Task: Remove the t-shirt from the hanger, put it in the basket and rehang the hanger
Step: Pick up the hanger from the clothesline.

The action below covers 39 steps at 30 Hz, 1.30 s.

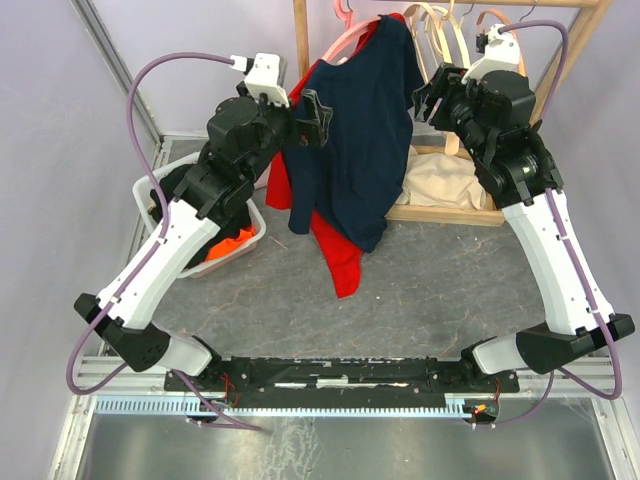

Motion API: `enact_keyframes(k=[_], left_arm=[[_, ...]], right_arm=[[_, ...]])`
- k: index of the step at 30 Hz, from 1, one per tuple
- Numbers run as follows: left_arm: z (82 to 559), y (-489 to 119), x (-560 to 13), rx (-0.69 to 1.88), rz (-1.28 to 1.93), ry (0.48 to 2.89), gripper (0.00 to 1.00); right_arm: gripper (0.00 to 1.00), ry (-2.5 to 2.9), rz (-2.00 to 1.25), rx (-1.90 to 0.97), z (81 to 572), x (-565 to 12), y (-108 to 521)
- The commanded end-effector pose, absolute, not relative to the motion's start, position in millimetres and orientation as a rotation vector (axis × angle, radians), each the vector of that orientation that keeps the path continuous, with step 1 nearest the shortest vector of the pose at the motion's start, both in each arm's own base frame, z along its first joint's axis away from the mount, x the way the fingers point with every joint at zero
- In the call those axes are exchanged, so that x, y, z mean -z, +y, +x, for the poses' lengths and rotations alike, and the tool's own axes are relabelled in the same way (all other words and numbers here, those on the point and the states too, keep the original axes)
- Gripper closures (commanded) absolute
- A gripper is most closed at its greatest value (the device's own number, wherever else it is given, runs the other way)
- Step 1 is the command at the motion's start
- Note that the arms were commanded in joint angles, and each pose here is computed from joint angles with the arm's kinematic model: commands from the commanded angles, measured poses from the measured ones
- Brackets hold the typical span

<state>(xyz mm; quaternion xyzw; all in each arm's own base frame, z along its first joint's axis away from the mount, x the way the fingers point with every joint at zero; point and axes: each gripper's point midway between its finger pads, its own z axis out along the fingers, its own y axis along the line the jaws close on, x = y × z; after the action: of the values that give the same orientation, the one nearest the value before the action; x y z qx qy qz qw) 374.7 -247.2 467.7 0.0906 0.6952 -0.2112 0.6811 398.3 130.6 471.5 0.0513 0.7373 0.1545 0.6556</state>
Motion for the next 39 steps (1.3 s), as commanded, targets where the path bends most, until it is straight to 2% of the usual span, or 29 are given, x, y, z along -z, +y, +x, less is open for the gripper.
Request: enact_keyframes(k=[1, 14, 18, 23, 26, 32, 35, 39], left_arm=[[376.0, -249.2, -483.2, 0.515, 0.179, 1.529, 0.01], [392.5, -272.8, -466.2, 0.545, 0.224, 1.566, 0.00], [392.0, -283.2, -469.4, 0.594, 0.252, 1.534, 0.11], [388.7, -293.0, -478.9, 0.654, 0.276, 1.496, 0.30], [385.6, -299.6, -482.2, 0.692, 0.296, 1.479, 0.44], [383.4, -315.8, -484.8, 0.734, 0.319, 1.461, 0.81], [382.0, -326.8, -484.7, 0.745, 0.339, 1.458, 0.89], [378.3, -343.3, -487.7, 0.766, 0.350, 1.450, 0.91]], right_arm=[[0.32, 1.599, 0.112, -0.368, 389.4, -494.6, 126.2], [0.32, 1.583, 0.111, -0.365, 387.7, -498.7, 124.3], [0.32, 1.583, 0.108, -0.354, 388.2, -498.1, 123.1], [0.32, 1.576, 0.108, -0.336, 386.3, -500.1, 118.8], [0.32, 1.572, 0.109, -0.327, 385.2, -500.1, 116.1], [0.32, 1.562, 0.111, -0.310, 382.7, -502.4, 111.5], [0.32, 1.558, 0.112, -0.302, 382.4, -503.6, 109.4], [0.32, 1.552, 0.110, -0.302, 382.3, -505.4, 109.1]])
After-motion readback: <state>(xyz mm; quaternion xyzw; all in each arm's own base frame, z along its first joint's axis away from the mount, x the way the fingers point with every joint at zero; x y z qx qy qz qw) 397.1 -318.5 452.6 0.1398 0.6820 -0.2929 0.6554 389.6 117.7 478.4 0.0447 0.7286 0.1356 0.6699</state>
